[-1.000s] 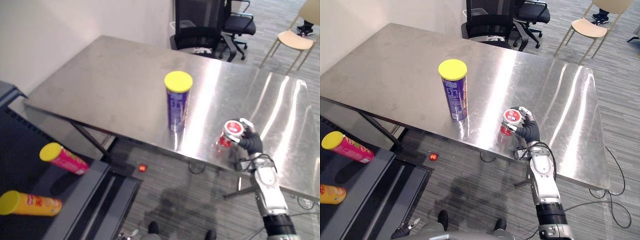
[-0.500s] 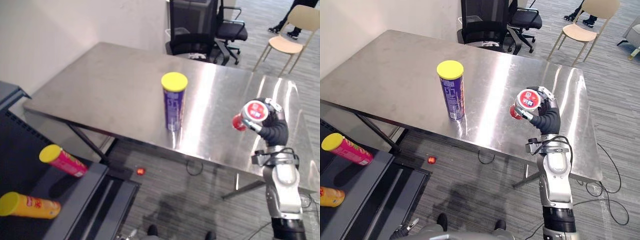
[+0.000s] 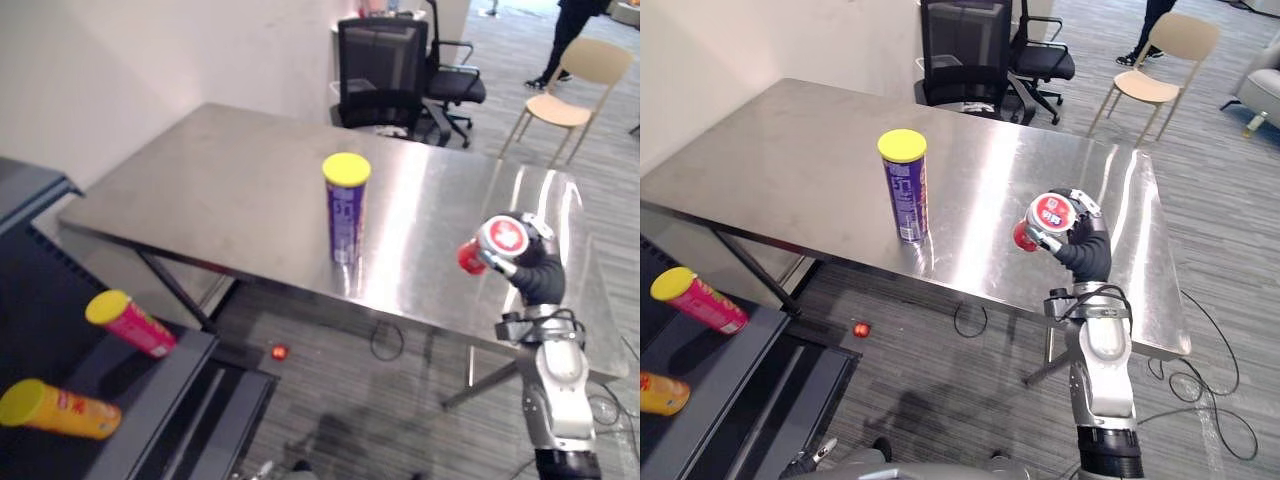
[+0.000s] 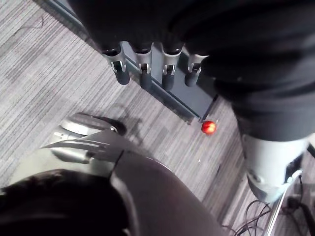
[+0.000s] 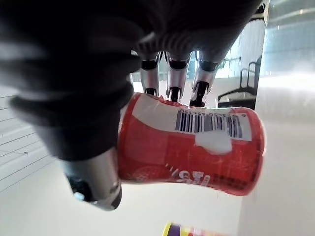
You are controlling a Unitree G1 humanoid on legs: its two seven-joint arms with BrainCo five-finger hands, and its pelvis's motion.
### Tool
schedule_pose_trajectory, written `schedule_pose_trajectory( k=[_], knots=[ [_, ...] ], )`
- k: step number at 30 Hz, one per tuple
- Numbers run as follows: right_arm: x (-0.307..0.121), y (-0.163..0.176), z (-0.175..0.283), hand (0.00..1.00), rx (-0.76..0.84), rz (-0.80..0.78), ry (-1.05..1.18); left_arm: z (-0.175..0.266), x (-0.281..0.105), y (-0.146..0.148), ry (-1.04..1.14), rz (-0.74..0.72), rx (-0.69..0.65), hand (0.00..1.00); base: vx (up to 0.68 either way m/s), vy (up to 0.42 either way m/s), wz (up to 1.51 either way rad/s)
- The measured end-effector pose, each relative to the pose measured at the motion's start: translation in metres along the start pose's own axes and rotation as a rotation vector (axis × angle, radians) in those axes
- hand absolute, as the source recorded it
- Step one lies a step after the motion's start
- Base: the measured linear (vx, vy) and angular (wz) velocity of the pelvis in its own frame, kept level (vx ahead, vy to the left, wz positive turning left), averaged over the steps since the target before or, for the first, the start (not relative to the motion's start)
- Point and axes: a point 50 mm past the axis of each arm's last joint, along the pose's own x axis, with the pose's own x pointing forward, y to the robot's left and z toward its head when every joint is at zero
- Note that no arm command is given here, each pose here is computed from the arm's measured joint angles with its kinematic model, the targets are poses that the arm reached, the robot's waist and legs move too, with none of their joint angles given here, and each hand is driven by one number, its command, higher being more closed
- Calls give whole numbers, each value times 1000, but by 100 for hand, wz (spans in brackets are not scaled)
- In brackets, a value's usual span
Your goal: Put the gum and the chips on the shelf.
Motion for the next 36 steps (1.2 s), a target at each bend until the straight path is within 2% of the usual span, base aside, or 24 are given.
schedule_pose_trajectory(
  k=[5, 8, 12, 13, 20, 30, 36],
  knots=[
    [5, 13, -6, 100, 52, 39, 14, 1, 0, -10, -4, -18, -49, 0, -158, -112, 104],
    [14, 13, 1, 100, 51, 39, -25, 1, 1, -4, 4, 0, -61, 0, -106, -112, 112],
    [16, -13, 9, 100, -12, -56, -55, -6, -2, -17, 10, -21, -100, 0, -69, -58, 144],
    [14, -23, 11, 100, -29, -108, -58, 5, 0, -13, -33, -10, -112, 0, -228, -80, 171],
    [-10, -47, 5, 100, -82, -226, -1, -17, -4, -8, 59, 19, -165, 0, -141, 102, 106],
    [-12, -29, -4, 100, -43, -221, 34, -25, -7, 2, 89, 48, -115, 0, -82, 201, 26],
    [-11, -18, -13, 100, -52, -165, 81, -24, -7, 11, 83, 82, -153, 0, -24, 35, 0]
  ],
)
